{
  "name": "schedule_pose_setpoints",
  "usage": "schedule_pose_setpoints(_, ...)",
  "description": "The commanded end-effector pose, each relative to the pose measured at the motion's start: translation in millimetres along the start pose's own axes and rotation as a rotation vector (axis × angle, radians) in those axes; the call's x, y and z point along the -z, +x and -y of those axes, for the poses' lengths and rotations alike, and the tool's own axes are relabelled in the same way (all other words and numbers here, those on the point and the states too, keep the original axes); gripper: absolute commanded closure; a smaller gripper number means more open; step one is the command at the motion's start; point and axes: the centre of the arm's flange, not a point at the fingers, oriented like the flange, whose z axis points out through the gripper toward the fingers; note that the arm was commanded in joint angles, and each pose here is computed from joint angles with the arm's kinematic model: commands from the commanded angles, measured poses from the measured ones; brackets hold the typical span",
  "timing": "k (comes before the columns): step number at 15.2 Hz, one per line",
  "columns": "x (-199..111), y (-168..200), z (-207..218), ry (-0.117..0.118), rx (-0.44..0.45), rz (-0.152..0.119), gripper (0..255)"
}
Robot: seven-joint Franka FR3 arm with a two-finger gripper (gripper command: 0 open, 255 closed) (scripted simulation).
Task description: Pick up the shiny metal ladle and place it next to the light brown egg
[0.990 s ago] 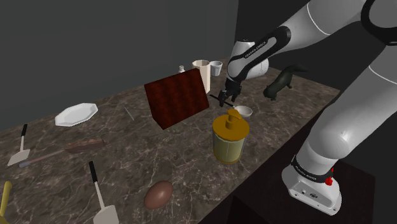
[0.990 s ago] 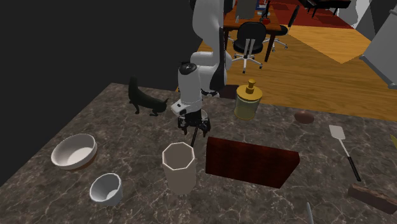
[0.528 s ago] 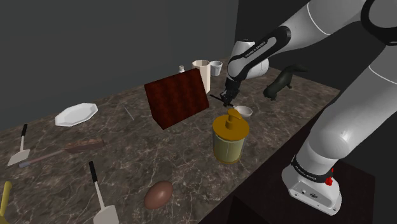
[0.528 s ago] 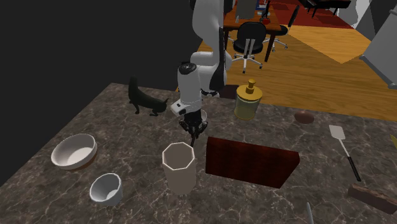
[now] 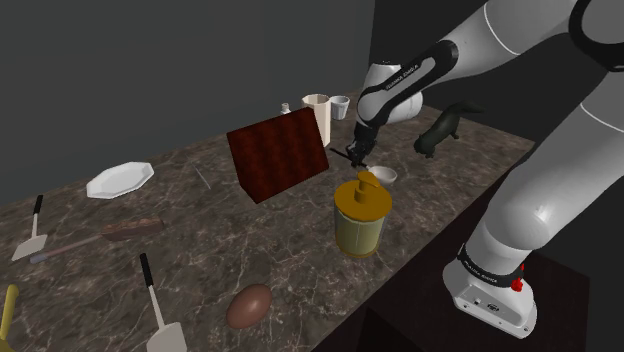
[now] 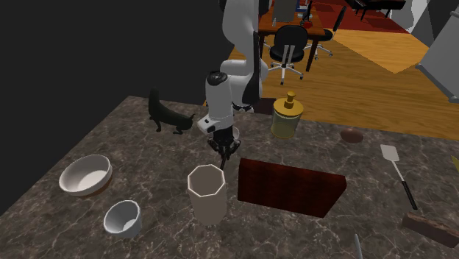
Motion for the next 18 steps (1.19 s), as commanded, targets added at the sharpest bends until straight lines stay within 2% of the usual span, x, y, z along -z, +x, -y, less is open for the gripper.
schedule_pose_setpoints(1, 7, 1, 1, 0.0, 0.001, 0.002, 255)
schedule_pose_setpoints(18, 96, 11, 10, 0.0, 0.001, 0.002, 255)
